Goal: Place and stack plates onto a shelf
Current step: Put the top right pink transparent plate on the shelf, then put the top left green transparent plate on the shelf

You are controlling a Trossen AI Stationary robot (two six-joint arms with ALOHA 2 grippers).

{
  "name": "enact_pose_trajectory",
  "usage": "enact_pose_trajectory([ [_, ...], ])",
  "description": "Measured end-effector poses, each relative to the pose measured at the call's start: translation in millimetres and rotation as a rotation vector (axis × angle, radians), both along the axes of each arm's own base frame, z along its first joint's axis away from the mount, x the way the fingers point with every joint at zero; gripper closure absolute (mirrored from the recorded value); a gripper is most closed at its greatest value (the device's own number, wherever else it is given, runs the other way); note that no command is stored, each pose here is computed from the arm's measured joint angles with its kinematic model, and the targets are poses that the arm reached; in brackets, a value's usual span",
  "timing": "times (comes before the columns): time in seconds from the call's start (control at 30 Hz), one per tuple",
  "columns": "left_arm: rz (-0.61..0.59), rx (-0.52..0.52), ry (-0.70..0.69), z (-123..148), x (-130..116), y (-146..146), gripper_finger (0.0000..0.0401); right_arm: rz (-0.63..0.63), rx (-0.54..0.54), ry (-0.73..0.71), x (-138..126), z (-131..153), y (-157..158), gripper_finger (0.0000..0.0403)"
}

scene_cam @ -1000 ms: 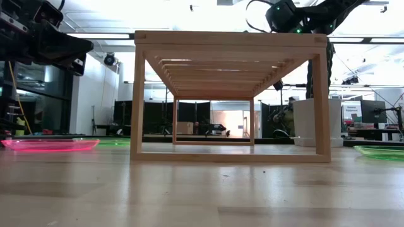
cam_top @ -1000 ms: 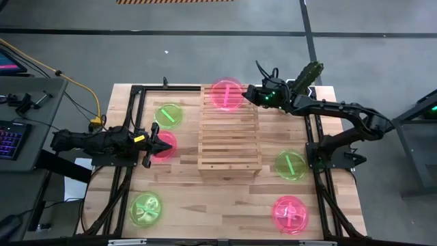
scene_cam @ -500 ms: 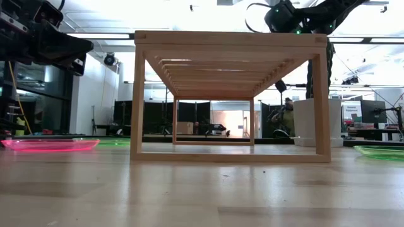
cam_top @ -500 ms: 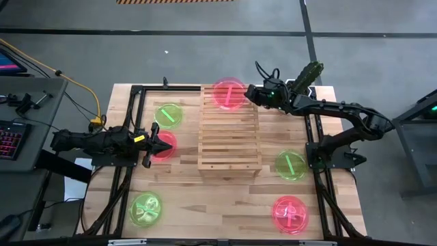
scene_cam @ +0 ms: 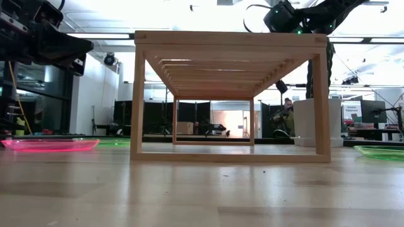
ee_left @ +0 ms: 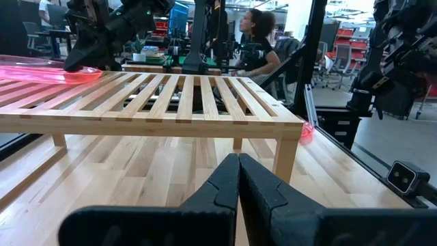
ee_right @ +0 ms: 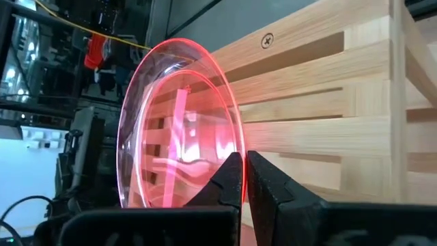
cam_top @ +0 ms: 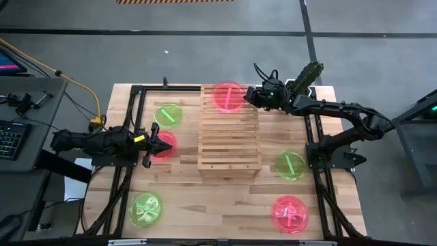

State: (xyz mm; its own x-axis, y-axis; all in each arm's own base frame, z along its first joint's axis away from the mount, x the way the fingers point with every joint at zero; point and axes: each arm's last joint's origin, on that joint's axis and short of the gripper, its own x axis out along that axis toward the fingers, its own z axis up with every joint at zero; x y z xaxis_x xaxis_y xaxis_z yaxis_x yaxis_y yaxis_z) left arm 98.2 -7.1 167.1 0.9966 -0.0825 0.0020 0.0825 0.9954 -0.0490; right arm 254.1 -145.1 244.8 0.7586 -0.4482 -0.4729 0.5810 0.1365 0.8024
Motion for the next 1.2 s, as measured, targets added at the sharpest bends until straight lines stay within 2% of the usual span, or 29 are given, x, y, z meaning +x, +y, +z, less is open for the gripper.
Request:
enact_pose_trajectory([
  [0.23,0.000,0.000,0.000,0,0,0,0.0400,0.016,0.002,-0.001,0,0,0,0.0388],
  [0.57,0.000,0.000,0.000,0,0,0,0.0400,0.015,-0.036,-0.006,-4,7,1,0.0304],
  [0.73,0.000,0.000,0.000,0,0,0,0.0400,-0.001,-0.096,0.002,-25,25,0,0.0283],
  [0.9,0.000,0.000,0.000,0,0,0,0.0400,0.017,-0.151,0.101,-63,45,12,0.0281],
  [1.03,0.000,0.000,0.000,0,0,0,0.0400,0.091,-0.203,0.145,-90,59,33,0.0281],
  [1.2,0.000,0.000,0.000,0,0,0,0.0400,0.342,-0.277,0.052,-104,76,65,0.0281],
])
